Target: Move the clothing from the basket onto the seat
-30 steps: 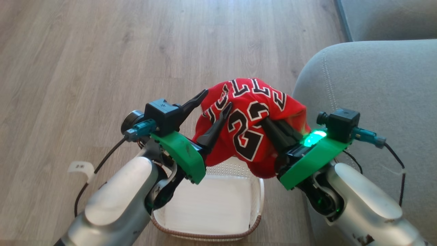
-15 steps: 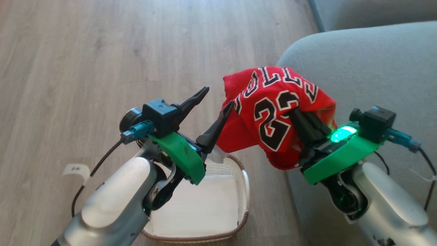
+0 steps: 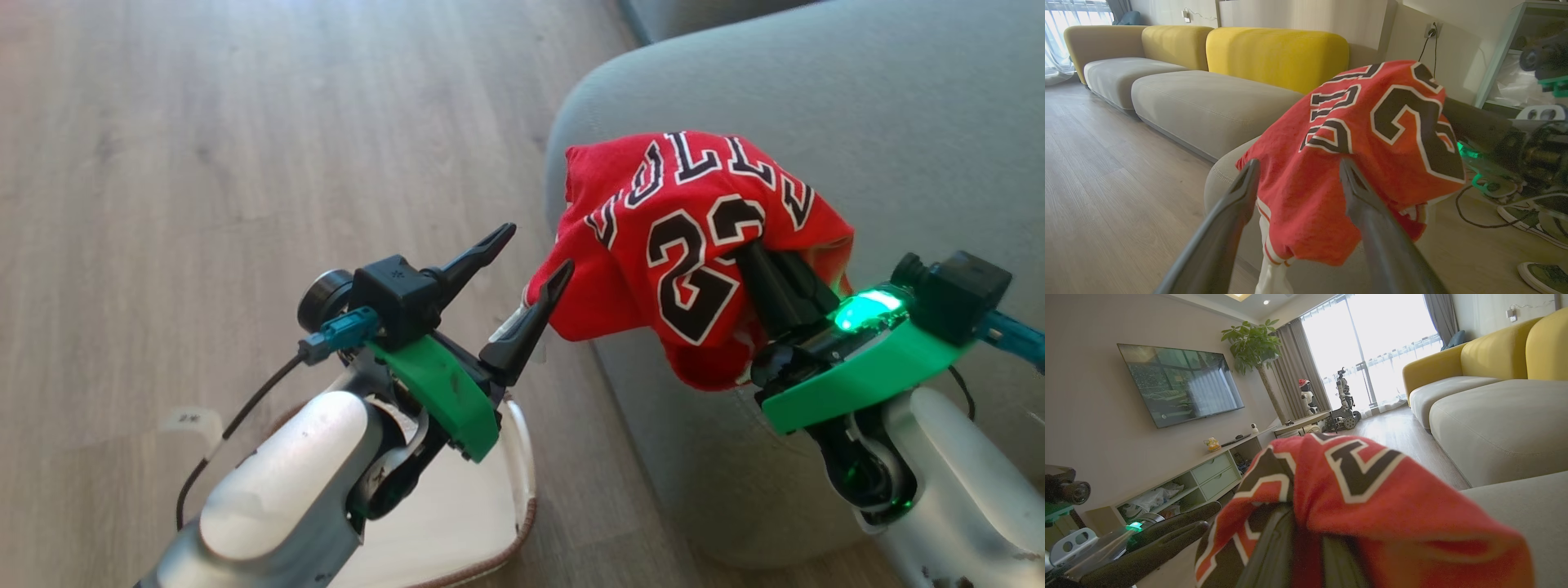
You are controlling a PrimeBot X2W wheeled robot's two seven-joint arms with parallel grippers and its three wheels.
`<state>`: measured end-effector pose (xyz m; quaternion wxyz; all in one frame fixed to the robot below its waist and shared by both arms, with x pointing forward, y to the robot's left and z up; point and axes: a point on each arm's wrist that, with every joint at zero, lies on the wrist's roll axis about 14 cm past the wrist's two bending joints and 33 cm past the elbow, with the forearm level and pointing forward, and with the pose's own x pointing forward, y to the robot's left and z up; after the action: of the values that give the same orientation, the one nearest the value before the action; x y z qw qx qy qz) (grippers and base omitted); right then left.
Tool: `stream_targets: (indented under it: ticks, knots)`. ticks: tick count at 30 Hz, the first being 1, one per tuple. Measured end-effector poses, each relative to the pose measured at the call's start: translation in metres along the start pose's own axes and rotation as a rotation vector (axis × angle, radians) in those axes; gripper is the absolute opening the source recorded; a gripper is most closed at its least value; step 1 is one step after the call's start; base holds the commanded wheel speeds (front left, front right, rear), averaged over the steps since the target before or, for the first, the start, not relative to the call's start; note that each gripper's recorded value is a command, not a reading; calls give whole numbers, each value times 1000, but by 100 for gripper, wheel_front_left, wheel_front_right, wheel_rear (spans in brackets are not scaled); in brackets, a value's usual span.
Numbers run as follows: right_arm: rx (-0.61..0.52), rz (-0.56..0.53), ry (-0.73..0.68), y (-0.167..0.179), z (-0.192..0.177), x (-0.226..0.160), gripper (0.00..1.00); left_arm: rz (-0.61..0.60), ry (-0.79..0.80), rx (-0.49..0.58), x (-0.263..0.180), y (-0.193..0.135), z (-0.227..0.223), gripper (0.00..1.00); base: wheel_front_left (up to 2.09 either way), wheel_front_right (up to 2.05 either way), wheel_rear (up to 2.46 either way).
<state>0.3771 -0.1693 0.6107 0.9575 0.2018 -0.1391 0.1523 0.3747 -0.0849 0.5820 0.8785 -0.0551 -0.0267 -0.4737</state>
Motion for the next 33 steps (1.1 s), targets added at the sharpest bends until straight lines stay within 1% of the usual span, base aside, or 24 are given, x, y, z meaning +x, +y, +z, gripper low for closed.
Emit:
stream_targets:
  ticks: [11,20,27,33]
  knots:
    - [-71,-138,-85,-35,38,-35,0,-141,6,-36,30,-34,-11,100,0,0,0]
    - [-131,-241,-109,-58,54,-61,0,-243,9,-55,48,-55,-18,100,0,0,0]
    - [-164,-281,-117,-66,60,-70,0,-285,19,-70,54,-65,-25,100,0,0,0]
    - [-179,-300,-106,-72,57,-71,0,-286,26,-82,55,-62,-30,100,0,0,0]
